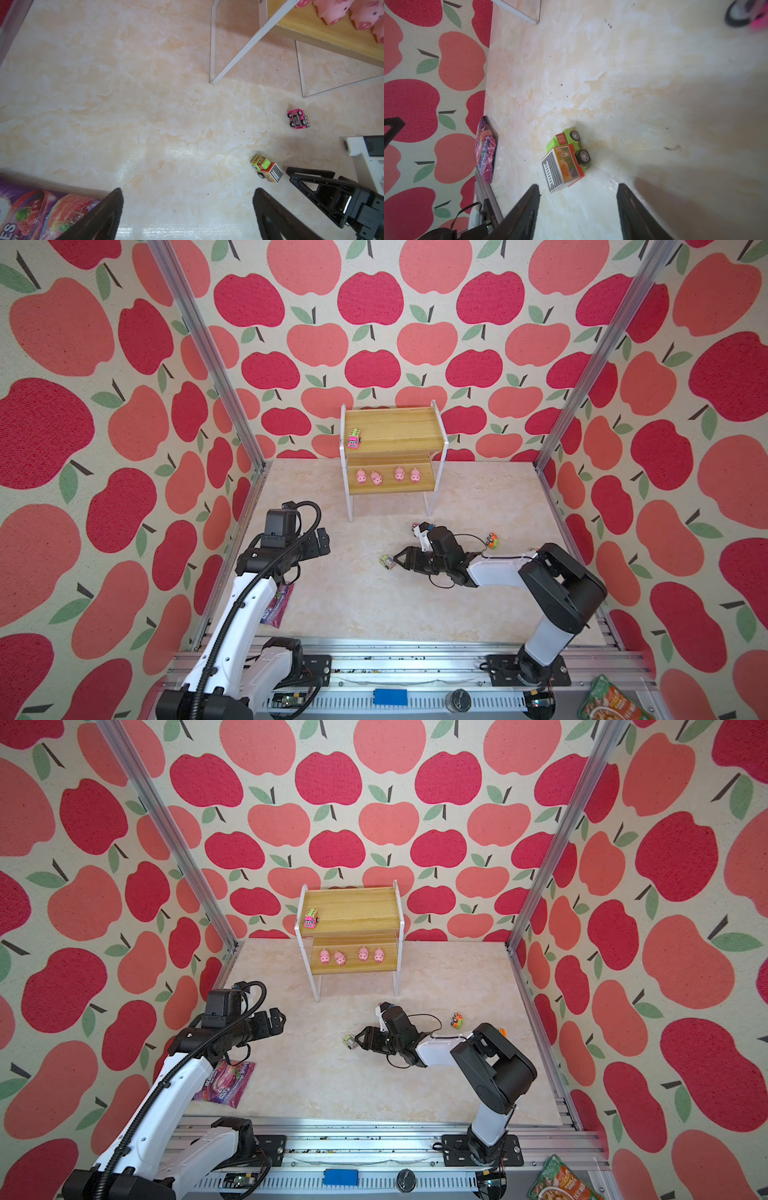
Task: Organize plastic toys on shelves
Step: Place the plastic toy at the center of the table, then move the plastic toy to the center of the table, then rotate the plastic toy at the center of the table, then pick up the plastic toy from the center of the table.
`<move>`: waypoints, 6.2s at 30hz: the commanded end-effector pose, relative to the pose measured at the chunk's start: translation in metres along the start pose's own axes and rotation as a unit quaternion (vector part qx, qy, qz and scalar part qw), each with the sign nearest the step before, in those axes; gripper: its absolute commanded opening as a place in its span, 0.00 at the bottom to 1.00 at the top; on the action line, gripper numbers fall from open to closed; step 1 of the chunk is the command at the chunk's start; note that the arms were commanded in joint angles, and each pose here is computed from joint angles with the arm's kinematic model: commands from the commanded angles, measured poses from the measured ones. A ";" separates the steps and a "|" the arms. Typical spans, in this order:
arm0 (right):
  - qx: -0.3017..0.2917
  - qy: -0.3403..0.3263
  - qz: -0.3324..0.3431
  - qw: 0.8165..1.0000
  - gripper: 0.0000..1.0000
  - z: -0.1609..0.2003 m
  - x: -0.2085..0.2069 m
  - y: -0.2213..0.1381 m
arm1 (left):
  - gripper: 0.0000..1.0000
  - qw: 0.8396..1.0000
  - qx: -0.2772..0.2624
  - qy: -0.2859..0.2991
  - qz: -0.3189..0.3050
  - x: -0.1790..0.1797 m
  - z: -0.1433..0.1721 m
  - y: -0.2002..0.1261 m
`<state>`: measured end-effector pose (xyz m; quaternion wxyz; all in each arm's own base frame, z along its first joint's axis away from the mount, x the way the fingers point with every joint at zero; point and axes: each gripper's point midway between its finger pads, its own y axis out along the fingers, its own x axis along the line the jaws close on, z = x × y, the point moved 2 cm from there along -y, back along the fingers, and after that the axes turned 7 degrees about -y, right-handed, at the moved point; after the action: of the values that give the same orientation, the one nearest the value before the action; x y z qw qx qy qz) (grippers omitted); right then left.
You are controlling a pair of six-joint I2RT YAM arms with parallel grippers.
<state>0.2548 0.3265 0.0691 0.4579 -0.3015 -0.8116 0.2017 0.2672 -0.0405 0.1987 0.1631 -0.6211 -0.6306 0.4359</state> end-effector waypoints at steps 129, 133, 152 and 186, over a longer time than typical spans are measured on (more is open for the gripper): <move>-0.072 -0.337 0.153 0.926 0.66 -0.006 -0.025 -0.031 | 0.99 0.965 0.029 0.222 0.140 -0.130 0.082 0.020; -0.120 -0.277 0.168 0.938 0.68 -0.021 -0.037 -0.067 | 1.00 0.979 0.015 0.180 0.099 -0.139 0.086 0.045; -0.205 -0.236 0.142 0.939 0.70 -0.046 -0.048 -0.141 | 0.75 0.989 -0.019 0.146 0.002 -0.167 0.140 0.125; -0.214 -0.261 0.136 0.931 0.70 -0.048 -0.050 -0.137 | 0.37 0.974 -0.006 0.214 0.071 -0.157 0.166 0.145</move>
<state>0.2736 0.1934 0.1454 0.1327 -0.4416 -0.8734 0.1570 0.2657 -0.2682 0.0560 0.2497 -0.7459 -0.5390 0.3014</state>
